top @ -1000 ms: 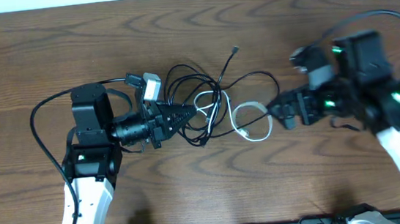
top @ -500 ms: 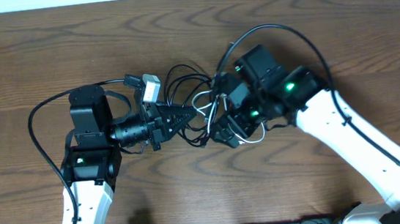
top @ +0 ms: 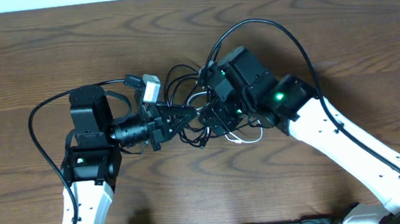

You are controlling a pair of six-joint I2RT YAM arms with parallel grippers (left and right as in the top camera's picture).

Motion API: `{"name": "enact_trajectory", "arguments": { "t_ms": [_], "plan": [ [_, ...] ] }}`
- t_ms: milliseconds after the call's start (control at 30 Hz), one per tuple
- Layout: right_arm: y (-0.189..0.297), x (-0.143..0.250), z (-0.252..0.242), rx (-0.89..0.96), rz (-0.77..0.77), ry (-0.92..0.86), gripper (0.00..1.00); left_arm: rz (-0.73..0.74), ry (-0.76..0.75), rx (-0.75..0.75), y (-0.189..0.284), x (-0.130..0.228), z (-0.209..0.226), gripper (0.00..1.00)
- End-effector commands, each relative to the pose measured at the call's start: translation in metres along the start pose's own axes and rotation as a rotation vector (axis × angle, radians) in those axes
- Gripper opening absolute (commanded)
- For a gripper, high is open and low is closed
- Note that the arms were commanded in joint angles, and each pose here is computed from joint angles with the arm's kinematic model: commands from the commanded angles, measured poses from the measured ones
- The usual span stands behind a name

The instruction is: Untangle cables

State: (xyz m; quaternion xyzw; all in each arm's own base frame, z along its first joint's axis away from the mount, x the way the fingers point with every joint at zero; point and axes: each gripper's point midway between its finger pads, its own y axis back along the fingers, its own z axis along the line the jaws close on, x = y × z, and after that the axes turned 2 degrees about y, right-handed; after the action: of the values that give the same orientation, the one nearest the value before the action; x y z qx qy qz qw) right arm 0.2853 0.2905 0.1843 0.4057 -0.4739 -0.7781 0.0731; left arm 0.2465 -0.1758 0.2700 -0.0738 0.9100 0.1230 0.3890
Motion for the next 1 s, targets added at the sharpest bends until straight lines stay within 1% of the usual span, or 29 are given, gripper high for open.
{"name": "enact_trajectory", "arguments": {
  "t_ms": [0,67,100,167,200,233,267,567,700,833,967],
  "plan": [
    [-0.013,0.005,-0.006,0.032,0.029,-0.047,0.66,0.001,-0.016,0.034,0.002,-0.001,-0.01,0.08],
    [-0.017,0.007,-0.007,0.033,0.043,-0.05,0.6,0.001,-0.016,0.034,0.002,-0.001,-0.01,0.08],
    [-0.019,0.008,-0.007,0.033,0.048,-0.051,0.53,0.001,-0.016,0.034,0.002,-0.001,-0.01,0.08],
    [-0.023,0.011,-0.008,0.032,0.061,-0.052,0.32,0.001,-0.016,0.034,0.002,-0.001,-0.01,0.08],
    [-0.025,0.012,-0.008,0.033,0.065,-0.053,0.2,0.001,-0.016,0.034,0.002,-0.001,-0.01,0.08],
    [-0.026,0.012,-0.009,0.033,0.069,-0.054,0.04,0.001,-0.016,0.034,0.002,-0.001,-0.01,0.08],
    [-0.027,0.012,-0.009,0.033,0.07,-0.054,0.01,0.001,-0.016,0.034,0.002,-0.001,-0.01,0.08],
    [-0.023,0.017,-0.007,0.03,0.086,-0.067,0.01,0.001,-0.016,0.034,0.002,-0.001,-0.01,0.08],
    [-0.006,0.016,-0.006,0.04,0.07,-0.064,0.01,0.001,-0.017,0.033,0.002,-0.001,-0.01,0.08],
    [0.031,0.006,-0.024,0.166,-0.013,-0.059,0.01,0.001,-0.017,0.034,0.002,-0.001,-0.01,0.08],
    [0.095,-0.002,-0.059,0.416,-0.142,-0.072,0.01,0.001,-0.017,0.034,0.002,-0.001,-0.01,0.08]
  ]
}}
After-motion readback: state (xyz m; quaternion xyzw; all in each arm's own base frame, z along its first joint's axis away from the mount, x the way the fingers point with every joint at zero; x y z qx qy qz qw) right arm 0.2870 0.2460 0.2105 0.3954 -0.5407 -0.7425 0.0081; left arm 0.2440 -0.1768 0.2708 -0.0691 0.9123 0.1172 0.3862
